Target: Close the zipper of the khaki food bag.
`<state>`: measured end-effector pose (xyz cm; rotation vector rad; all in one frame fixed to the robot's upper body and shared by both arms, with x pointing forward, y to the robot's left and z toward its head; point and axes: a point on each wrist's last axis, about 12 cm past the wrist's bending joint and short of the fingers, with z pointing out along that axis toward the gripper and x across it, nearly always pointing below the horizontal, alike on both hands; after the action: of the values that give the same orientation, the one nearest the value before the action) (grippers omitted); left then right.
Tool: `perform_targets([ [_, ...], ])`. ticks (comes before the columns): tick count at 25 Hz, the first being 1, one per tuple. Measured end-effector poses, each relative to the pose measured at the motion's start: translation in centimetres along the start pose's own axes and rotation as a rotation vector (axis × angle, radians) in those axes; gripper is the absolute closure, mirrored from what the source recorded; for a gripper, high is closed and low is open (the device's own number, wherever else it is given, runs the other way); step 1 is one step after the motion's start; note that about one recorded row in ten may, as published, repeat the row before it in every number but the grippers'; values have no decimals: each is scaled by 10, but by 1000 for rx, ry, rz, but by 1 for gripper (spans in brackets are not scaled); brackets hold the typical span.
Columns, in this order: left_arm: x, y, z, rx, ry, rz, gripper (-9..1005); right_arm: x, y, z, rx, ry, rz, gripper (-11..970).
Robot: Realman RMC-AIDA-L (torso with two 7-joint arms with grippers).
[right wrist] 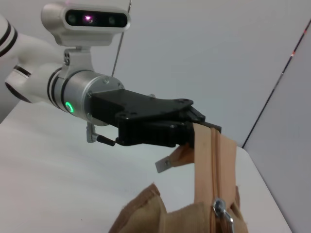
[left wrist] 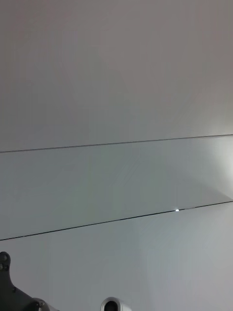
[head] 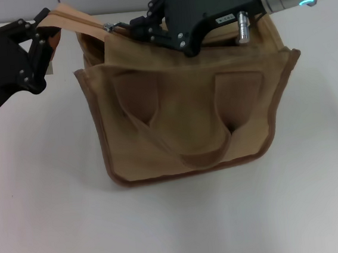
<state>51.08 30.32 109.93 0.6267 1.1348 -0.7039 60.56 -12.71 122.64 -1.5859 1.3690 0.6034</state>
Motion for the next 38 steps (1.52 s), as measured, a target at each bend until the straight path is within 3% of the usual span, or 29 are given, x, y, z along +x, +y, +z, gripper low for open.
perform_targets([
  [15, 0, -2, 0, 8, -5, -1, 940, -3, -1, -2, 4, -22, 7, 956],
  [25, 1, -2, 0, 8, -8, -15, 939, -10, -4, -12, 5, -80, 18, 905],
  [29, 1, -3, 0, 4, -8, -19, 938, -8, -5, -22, 14, -120, 62, 833],
  [32, 0, -2, -1, 4, -9, -16, 938, 0, -8, -34, 39, -212, 179, 779],
  [37, -1, -1, -1, 6, -11, -12, 937, 5, -8, -44, 34, -300, 275, 692],
  [38, -1, -1, -1, 6, -11, -12, 937, 7, -8, -45, 33, -317, 296, 622],
])
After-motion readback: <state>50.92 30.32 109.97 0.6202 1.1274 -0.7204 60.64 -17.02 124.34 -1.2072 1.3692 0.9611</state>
